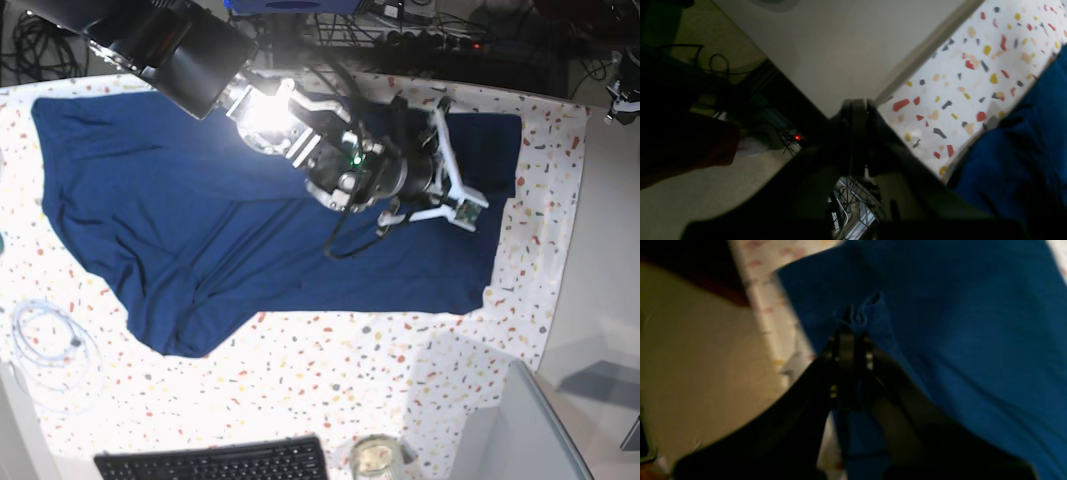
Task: Layout the t-shirt on the table in an organized manner, then fold the t-shirt properly
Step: 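Release the corner and pull the right gripper back across the shirt, then grasp the shirt edges with both grippers at opposite corners, then pull the held shirt edge outward with the right gripper to unfold it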
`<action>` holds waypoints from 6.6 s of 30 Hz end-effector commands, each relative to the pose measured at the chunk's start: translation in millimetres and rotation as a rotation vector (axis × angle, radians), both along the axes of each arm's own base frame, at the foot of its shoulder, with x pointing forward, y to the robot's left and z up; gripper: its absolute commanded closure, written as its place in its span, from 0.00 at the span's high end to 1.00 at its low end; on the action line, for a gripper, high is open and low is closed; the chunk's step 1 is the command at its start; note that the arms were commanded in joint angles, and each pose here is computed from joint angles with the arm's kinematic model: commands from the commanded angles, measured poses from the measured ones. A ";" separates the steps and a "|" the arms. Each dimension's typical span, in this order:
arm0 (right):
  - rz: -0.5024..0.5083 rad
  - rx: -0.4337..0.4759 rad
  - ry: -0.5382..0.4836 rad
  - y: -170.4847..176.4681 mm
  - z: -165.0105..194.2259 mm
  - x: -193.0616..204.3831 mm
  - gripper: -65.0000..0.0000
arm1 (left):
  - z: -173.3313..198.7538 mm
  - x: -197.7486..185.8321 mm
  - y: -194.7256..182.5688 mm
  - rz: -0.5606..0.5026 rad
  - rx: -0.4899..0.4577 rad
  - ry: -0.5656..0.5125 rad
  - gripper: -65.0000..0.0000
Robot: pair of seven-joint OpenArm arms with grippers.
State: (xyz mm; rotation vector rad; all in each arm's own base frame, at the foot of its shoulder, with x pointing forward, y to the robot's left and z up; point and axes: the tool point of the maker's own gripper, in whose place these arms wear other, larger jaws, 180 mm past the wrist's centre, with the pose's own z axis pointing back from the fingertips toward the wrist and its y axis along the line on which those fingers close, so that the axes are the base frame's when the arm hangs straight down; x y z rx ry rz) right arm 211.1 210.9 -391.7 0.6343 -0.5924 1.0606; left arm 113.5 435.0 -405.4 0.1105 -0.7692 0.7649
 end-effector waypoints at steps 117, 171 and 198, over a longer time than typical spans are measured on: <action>-1.002 -0.099 0.000 -313.2 -54.3 263.4 0.70 | -64.2 107.0 -239.7 -0.690 0.031 0.063 0.00; -1.147 0.172 -0.390 -378.6 142.7 287.7 0.00 | -60.0 110.6 -234.9 -0.694 0.046 0.056 0.00; -1.126 0.052 -0.138 -356.6 50.7 235.4 0.45 | -60.1 110.0 -234.5 -0.695 0.050 0.059 0.00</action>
